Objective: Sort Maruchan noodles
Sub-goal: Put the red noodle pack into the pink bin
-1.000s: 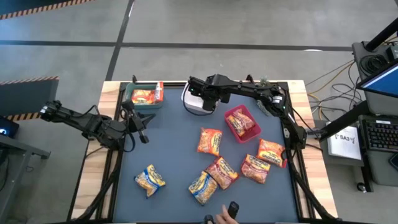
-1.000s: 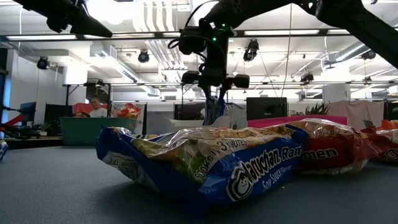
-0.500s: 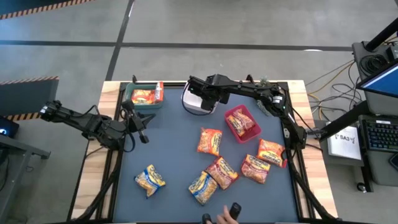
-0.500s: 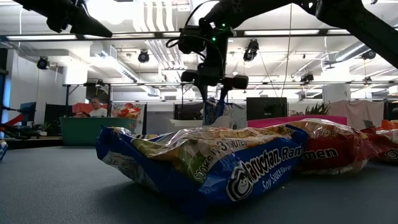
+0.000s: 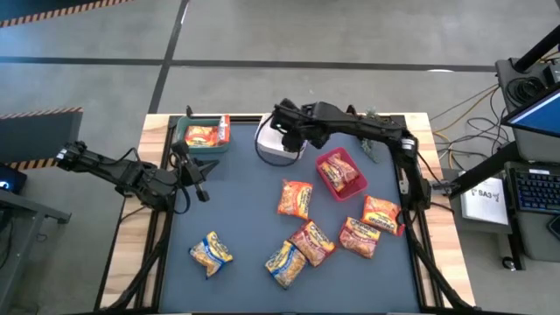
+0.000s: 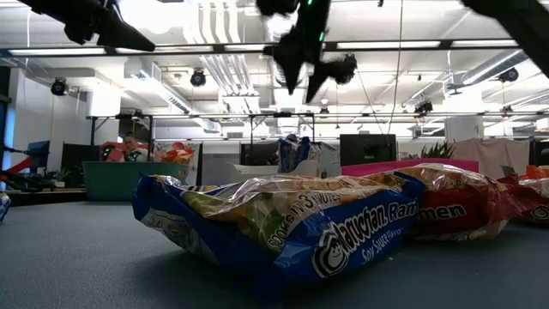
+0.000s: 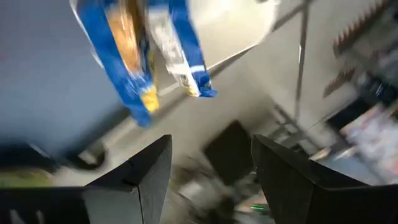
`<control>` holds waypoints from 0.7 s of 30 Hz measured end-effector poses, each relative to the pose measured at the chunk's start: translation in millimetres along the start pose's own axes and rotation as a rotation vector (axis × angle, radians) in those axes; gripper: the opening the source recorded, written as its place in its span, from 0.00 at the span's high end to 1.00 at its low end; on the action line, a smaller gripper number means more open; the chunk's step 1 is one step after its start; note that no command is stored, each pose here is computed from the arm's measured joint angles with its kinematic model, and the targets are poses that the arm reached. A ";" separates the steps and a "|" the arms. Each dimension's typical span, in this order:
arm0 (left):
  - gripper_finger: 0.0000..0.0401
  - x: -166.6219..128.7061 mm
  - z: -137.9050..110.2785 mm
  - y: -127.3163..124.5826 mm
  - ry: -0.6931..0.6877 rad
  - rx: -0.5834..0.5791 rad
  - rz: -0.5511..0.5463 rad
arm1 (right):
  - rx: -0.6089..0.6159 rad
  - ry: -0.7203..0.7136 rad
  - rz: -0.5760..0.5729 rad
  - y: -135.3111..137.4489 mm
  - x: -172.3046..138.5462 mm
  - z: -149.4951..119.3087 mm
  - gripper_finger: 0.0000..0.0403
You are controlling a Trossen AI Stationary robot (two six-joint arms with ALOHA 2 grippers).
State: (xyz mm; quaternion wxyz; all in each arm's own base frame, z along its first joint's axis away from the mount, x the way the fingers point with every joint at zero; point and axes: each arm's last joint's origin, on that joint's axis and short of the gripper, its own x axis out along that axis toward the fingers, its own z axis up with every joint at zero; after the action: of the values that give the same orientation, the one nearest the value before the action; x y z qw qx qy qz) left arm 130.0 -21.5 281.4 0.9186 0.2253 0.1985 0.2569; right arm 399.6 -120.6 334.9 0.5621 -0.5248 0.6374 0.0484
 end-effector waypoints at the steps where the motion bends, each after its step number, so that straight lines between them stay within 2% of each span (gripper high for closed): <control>1: 1.00 0.3 0.3 -0.5 -0.002 -0.003 -0.006 | 0.092 -0.038 -0.010 1.6 -11.9 -1.0 0.48; 3: 1.00 1.2 1.5 -1.6 -0.007 -0.009 -0.013 | 0.308 -0.125 -0.005 5.0 -31.7 -2.0 0.49; 6: 1.00 6.0 6.9 -4.4 -0.035 -0.038 0.000 | 0.704 -0.191 -0.035 4.3 -49.9 -0.6 0.54; 8: 1.00 16.3 12.9 -5.3 -0.092 -0.061 0.047 | 0.864 -0.191 -0.021 7.8 -57.7 -2.5 0.61; 11: 1.00 42.6 14.7 -0.4 -0.174 -0.055 0.101 | 0.951 -0.234 -0.001 12.8 -71.1 -1.0 0.73; 16: 1.00 78.9 3.3 22.3 -0.119 -0.134 0.122 | 1.040 -0.271 0.029 22.5 -85.4 14.9 0.94; 21: 1.00 93.1 -1.4 24.5 -0.105 -0.171 0.030 | 1.059 -0.260 0.078 37.7 -94.5 32.3 0.97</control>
State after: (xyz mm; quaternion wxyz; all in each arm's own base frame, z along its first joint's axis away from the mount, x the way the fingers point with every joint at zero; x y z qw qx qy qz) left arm 193.4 50.0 269.7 0.9397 0.1618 0.1242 0.2743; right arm 376.6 -24.7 375.7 0.8214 -0.1357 0.5191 -0.1937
